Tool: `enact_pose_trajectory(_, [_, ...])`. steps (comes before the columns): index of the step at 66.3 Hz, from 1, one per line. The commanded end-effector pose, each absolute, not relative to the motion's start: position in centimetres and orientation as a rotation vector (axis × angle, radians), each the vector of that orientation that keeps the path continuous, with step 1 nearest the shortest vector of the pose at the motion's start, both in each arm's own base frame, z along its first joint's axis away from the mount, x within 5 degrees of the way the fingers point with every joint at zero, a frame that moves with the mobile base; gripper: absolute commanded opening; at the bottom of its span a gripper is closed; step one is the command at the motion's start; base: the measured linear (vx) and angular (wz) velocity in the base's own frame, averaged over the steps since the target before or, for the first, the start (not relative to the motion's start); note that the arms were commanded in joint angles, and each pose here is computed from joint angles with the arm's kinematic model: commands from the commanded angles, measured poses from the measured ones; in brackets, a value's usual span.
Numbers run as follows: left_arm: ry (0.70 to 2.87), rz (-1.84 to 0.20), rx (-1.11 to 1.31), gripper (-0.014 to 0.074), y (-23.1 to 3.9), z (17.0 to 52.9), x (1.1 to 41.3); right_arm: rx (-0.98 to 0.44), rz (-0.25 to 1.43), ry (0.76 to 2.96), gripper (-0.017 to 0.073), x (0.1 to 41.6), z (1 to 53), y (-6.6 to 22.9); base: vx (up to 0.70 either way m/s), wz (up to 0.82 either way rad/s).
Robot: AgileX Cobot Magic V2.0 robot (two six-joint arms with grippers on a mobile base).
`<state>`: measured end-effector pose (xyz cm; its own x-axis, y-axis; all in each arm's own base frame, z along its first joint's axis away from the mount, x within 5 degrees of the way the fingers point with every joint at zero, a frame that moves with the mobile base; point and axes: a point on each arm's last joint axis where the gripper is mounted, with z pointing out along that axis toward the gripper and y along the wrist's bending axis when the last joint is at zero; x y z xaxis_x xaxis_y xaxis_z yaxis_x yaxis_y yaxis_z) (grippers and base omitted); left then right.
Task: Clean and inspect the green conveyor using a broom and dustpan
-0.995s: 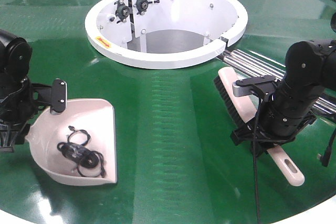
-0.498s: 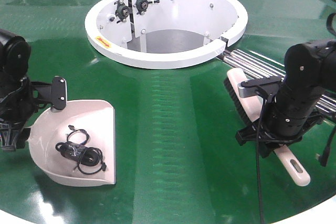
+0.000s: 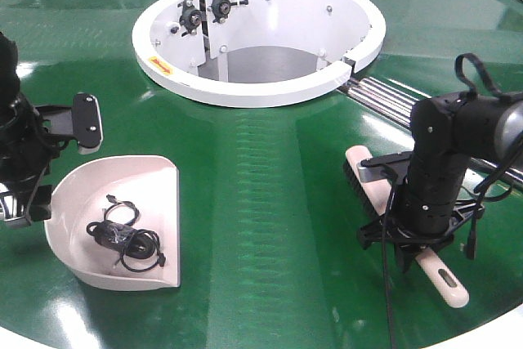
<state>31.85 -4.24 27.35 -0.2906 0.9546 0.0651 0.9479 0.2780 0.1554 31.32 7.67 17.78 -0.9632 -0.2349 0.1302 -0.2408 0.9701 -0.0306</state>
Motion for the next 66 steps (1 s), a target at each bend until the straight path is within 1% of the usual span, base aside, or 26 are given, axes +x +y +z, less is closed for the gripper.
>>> enact_pose_trajectory(1, [2.420, 0.263, 1.766, 0.0482, -4.5, 30.0, 31.1, 0.383, 0.061, -3.039, 0.0197, 31.5, 19.4, 7.5, 0.00, 0.00])
enact_pose_trajectory(16, [2.394, 0.163, 1.708, 0.0482, -5.2, 30.6, 30.7, 0.391, 0.051, -3.099, 0.0470, 31.6, 20.4, 7.5, 0.00, 0.00])
enact_pose_trajectory(21, [2.391, 0.112, 1.688, 0.0482, -5.5, 30.6, 30.6, 0.406, 0.046, -3.134, 0.0536, 31.5, 21.3, 7.5, 0.00, 0.00])
enact_pose_trajectory(26, [2.397, 0.038, 1.658, 0.0482, -6.0, 30.6, 30.5, 0.411, 0.039, -3.176, 0.0578, 31.1, 22.5, 7.4, 0.00, 0.00])
enact_pose_trajectory(35, [2.443, -0.107, 1.531, 0.0482, -6.7, 31.0, 30.0, 0.439, 0.022, -3.275, 0.0594, 30.3, 25.4, 7.2, 0.00, 0.00])
enact_pose_trajectory(43, [2.452, -0.152, 1.405, 0.0482, -7.0, 32.2, 29.3, 0.496, 0.002, -3.401, 0.0592, 29.2, 28.4, 6.9, 0.00, 0.00])
enact_pose_trajectory(56, [2.337, -0.085, 1.170, 0.0482, -6.6, 36.5, 27.2, 0.543, -0.037, -3.679, 0.0592, 26.7, 33.9, 6.3, 0.00, 0.00])
enact_pose_trajectory(66, [2.247, -0.091, 0.954, 0.0480, -6.2, 40.2, 24.1, 0.588, -0.079, -3.887, 0.0592, 24.0, 38.0, 5.6, 0.00, 0.00])
